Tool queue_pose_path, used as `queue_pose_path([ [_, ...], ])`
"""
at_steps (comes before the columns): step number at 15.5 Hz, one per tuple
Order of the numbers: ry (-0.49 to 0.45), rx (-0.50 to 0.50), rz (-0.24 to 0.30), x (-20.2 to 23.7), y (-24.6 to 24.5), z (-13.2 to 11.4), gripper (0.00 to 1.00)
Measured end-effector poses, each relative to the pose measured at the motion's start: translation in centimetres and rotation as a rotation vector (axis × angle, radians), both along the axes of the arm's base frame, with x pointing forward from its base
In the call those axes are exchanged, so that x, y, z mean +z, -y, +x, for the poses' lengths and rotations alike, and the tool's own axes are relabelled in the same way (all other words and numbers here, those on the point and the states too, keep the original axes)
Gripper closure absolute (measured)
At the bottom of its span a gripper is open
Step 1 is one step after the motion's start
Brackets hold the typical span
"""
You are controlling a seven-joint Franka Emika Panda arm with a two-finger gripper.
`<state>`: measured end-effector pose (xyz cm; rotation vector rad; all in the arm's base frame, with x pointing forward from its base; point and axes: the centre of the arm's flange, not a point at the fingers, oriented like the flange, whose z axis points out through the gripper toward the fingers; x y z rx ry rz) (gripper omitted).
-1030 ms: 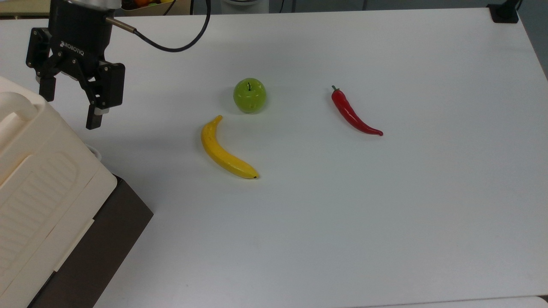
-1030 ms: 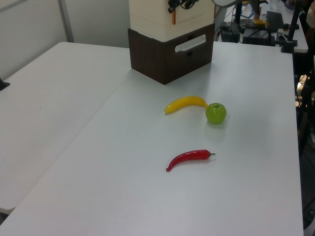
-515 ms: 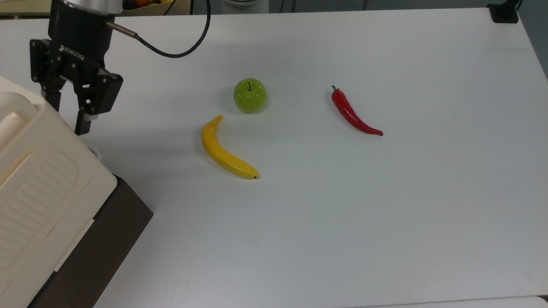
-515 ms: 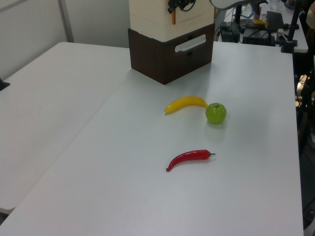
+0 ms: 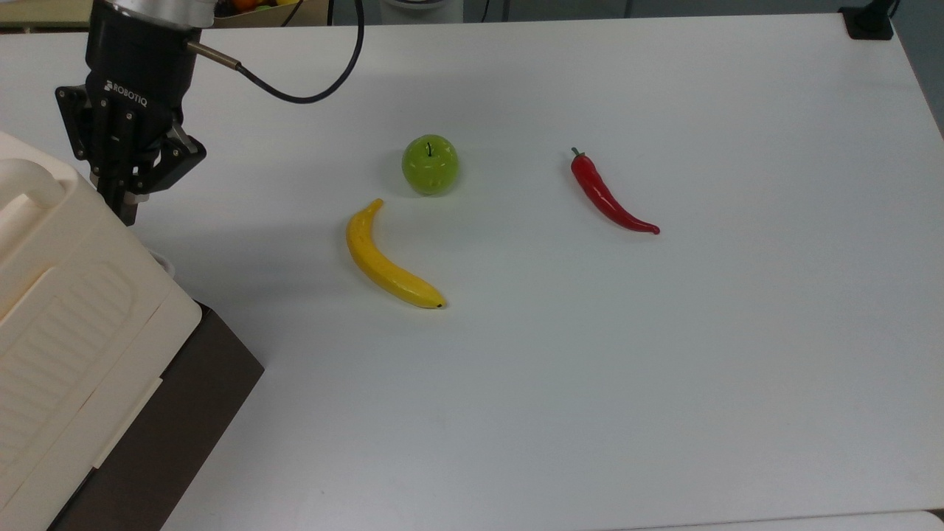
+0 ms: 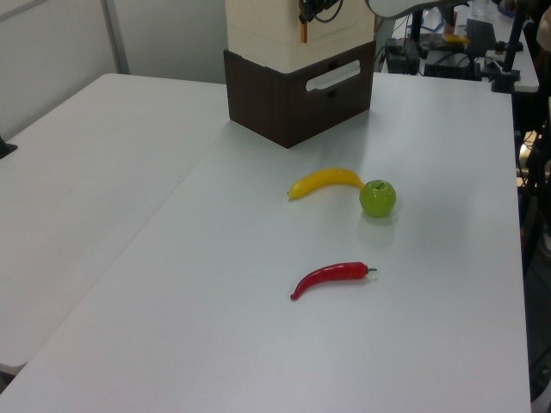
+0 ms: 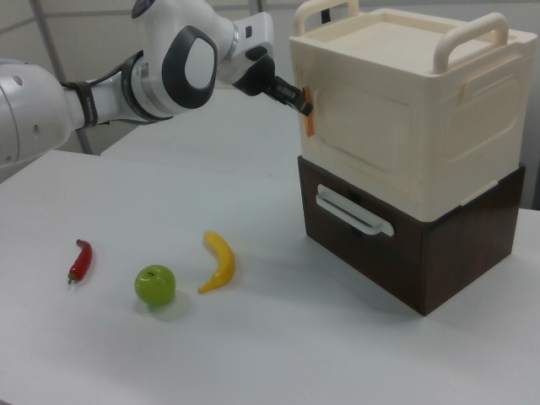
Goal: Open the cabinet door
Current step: 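Close the gripper on the orange door handle, then pull the handle outward, swinging the cabinet door open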
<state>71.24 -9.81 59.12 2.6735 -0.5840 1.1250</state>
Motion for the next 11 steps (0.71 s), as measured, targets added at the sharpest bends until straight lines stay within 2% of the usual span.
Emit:
queue_pose_path([
  [7,-0.01,-0.001,0.001,0.2,-0.2,-0.4,0.86],
  [11,-0.068,-0.017,0.009,0.7,-0.9,-1.2,0.86],
])
